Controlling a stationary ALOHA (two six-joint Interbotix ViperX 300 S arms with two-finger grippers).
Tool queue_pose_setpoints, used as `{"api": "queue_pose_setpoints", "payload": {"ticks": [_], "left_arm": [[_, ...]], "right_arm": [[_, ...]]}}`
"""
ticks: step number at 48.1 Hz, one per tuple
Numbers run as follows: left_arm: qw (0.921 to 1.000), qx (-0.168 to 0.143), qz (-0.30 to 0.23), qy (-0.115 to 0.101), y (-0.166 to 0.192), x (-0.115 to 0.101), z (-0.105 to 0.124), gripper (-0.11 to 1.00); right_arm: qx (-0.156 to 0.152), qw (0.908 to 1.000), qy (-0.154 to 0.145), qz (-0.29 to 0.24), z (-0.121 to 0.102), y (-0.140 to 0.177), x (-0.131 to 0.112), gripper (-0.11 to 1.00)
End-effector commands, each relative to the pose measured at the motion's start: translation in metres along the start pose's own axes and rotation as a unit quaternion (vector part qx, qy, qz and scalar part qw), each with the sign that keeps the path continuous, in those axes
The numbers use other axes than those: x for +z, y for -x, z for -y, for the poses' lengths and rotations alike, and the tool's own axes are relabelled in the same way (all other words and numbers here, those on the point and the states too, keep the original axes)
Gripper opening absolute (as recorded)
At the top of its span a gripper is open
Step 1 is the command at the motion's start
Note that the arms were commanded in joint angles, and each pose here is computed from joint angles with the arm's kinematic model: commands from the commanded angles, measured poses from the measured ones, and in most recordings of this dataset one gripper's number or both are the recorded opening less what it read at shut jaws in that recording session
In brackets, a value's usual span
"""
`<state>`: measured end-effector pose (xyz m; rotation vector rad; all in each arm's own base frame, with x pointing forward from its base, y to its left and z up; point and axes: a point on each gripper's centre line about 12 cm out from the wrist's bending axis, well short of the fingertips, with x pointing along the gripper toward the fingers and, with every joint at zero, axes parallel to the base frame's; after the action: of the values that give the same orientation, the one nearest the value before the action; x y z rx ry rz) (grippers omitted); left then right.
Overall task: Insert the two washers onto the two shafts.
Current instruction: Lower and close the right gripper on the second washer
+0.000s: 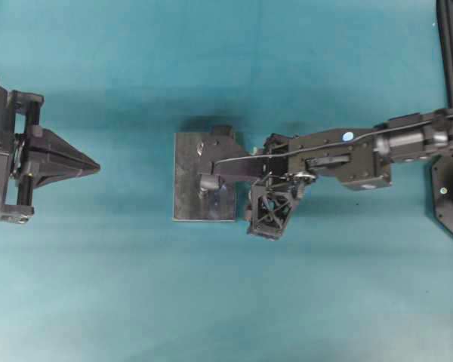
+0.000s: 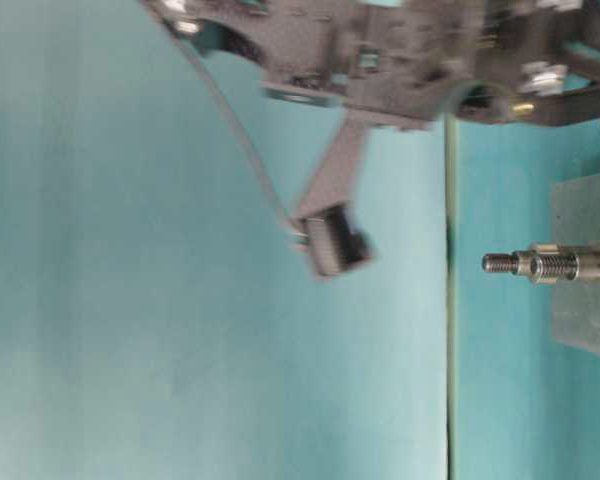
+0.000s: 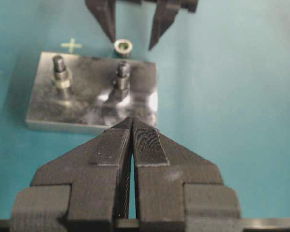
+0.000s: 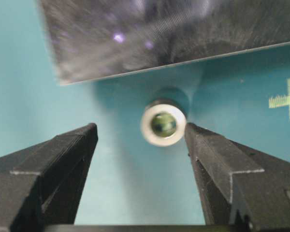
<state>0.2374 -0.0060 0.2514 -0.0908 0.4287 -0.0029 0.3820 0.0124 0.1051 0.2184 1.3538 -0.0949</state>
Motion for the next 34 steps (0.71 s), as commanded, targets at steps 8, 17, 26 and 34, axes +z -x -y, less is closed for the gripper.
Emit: {"api": "queue_pose_setpoints", "payload": {"ticks": [8,17,26,34], "left_arm": [[0.9999,-0.002,0.012,0.000,0.001,0.007,0.001,0.00],[0.9999,-0.002,0.014,0.000,0.001,0.008,0.001,0.00],[0.9999,-0.002,0.014,0.000,0.001,0.008,0.001,0.00],[0.9999,-0.002,0.014,0.000,0.001,0.008,0.001,0.00]], "right_arm": [[0.000,0.9999,-0.002,0.015,0.000,0.003,0.005,0.77],[-0.001,0.9999,-0.005,0.013,0.002,-0.001,0.005,0.76],[0.000,0.9996,-0.010,0.025,0.002,-0.005,0.008,0.68],[0.001,0.9996,-0.009,0.026,0.001,-0.005,0.008,0.40]]}}
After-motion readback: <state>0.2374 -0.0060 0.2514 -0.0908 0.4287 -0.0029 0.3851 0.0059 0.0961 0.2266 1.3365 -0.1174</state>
